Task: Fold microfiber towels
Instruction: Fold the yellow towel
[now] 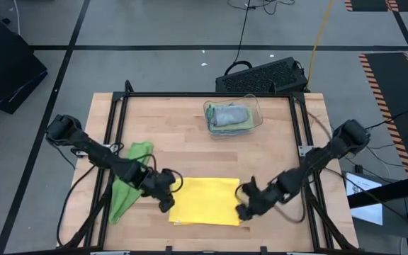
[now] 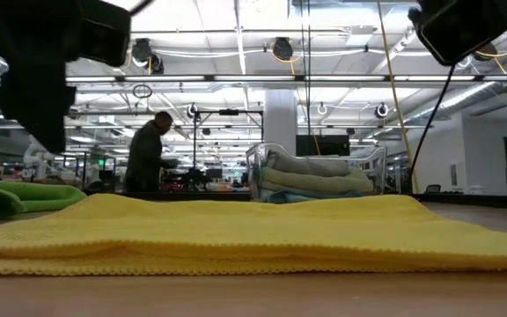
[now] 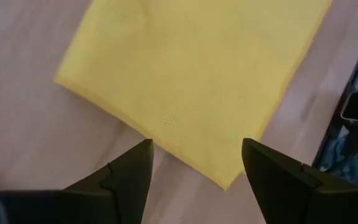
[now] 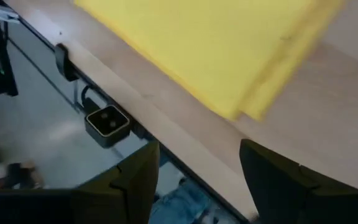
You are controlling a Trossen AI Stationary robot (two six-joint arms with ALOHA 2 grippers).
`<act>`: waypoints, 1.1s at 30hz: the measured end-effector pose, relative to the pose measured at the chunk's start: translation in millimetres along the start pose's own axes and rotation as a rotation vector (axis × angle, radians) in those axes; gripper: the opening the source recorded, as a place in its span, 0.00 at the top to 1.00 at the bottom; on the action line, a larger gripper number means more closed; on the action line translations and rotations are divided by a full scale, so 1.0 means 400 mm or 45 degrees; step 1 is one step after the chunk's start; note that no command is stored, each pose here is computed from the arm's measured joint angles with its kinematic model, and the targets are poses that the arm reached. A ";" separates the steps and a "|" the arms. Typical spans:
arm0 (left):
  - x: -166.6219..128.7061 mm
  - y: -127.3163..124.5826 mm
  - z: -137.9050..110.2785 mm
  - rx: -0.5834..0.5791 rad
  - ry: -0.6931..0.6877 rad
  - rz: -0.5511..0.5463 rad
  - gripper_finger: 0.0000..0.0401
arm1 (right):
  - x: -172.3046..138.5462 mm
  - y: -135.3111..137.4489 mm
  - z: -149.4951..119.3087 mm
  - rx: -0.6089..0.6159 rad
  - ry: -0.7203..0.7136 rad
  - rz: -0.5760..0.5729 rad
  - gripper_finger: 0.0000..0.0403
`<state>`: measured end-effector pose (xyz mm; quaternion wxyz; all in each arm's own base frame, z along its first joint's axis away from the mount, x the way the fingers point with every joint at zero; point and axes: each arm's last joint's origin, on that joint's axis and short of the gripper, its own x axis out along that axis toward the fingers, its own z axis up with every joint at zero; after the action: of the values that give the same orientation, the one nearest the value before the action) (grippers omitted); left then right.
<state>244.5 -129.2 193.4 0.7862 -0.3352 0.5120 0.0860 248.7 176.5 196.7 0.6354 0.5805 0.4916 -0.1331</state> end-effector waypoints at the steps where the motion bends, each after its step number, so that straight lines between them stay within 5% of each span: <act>1: 0.000 -0.006 -0.011 0.003 -0.006 0.001 0.39 | 0.017 0.014 -0.011 -0.020 -0.022 -0.002 0.47; 11: -0.005 -0.032 -0.072 0.073 -0.018 -0.003 0.39 | 0.149 0.078 -0.065 -0.054 -0.072 -0.354 0.50; 20: -0.005 -0.033 -0.075 0.152 -0.015 -0.004 0.39 | 0.219 0.067 -0.057 0.158 0.020 -0.402 0.59; 33: -0.005 -0.034 -0.075 0.175 -0.007 -0.011 0.39 | 0.229 0.067 -0.007 0.200 -0.048 -0.418 0.62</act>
<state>227.5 -157.6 193.6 0.8090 -0.2825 0.5133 0.0483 311.3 223.6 141.9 0.5668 0.5378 0.5557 -0.2839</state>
